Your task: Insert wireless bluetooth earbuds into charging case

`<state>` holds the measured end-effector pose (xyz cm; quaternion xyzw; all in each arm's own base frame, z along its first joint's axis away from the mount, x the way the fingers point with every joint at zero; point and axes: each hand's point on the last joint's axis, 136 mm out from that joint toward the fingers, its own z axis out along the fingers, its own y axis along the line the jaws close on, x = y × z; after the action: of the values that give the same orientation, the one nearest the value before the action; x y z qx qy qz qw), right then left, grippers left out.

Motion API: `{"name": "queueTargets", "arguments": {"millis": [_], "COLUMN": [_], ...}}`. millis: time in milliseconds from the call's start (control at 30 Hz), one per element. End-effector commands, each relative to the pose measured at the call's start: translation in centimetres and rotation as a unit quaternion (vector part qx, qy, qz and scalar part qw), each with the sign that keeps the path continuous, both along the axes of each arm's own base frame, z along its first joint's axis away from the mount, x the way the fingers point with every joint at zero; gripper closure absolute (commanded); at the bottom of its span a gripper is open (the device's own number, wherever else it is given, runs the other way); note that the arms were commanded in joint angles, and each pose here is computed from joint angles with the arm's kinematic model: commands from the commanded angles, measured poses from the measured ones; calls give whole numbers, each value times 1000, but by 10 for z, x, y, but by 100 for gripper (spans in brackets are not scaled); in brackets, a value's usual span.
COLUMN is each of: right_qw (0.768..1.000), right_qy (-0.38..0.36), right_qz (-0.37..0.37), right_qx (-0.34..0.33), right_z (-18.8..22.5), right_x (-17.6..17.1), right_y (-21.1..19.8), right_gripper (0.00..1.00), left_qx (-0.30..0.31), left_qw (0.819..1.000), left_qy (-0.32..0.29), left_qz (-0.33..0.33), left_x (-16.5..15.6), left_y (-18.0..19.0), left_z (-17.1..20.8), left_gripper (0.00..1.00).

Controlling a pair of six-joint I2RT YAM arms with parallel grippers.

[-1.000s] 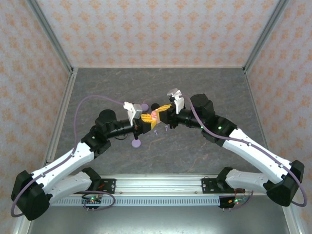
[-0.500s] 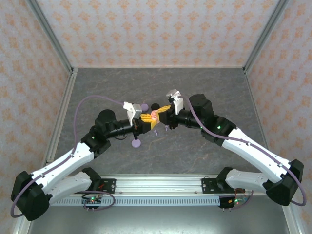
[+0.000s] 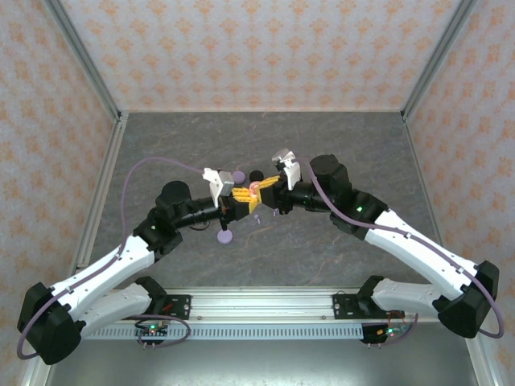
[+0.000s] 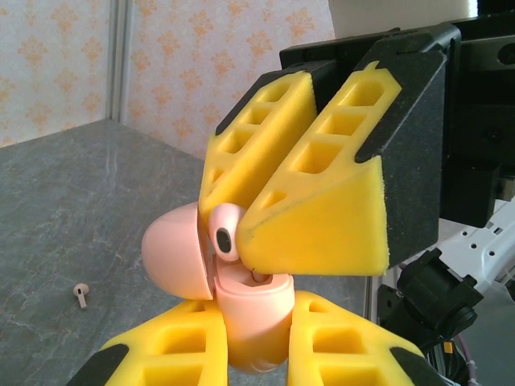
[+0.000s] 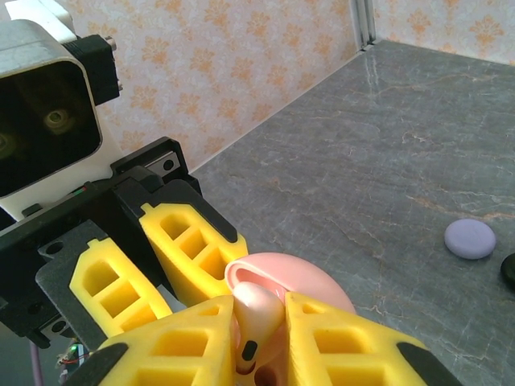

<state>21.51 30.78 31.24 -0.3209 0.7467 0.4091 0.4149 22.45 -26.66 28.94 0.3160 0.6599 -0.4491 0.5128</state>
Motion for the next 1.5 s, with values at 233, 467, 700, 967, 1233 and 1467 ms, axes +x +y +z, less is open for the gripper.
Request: {"name": "queueTargets", "arguments": {"millis": [233, 467, 700, 967, 1233, 1467], "right_qw": [1000, 998, 984, 926, 877, 844], "right_qy": [-3, -1, 51, 191, 226, 252], "right_qz": [2, -59, -171, -320, -387, -414], "right_qx": [8, 4, 12, -66, -175, -230], "right_z": [17, 35, 26, -66, -141, -199], "right_x": [-2, 13, 47, 98, 139, 177], "right_y": [1, -18, -59, -115, -132, -141], "right_gripper": [64, 55, 50, 47, 47, 48], "left_qx": [-28, -25, -24, -23, -21, -18], "left_qw": [998, 999, 998, 998, 998, 998], "left_qy": [-47, -48, -50, -53, -56, -56], "left_qz": [-9, -8, -7, -3, 2, 3], "left_x": [-6, -6, -7, -9, -11, -12], "left_y": [-1, 0, 1, 4, 7, 8], "left_z": [34, 32, 32, 33, 33, 31], "left_gripper": [100, 100, 100, 100, 100, 100]}}
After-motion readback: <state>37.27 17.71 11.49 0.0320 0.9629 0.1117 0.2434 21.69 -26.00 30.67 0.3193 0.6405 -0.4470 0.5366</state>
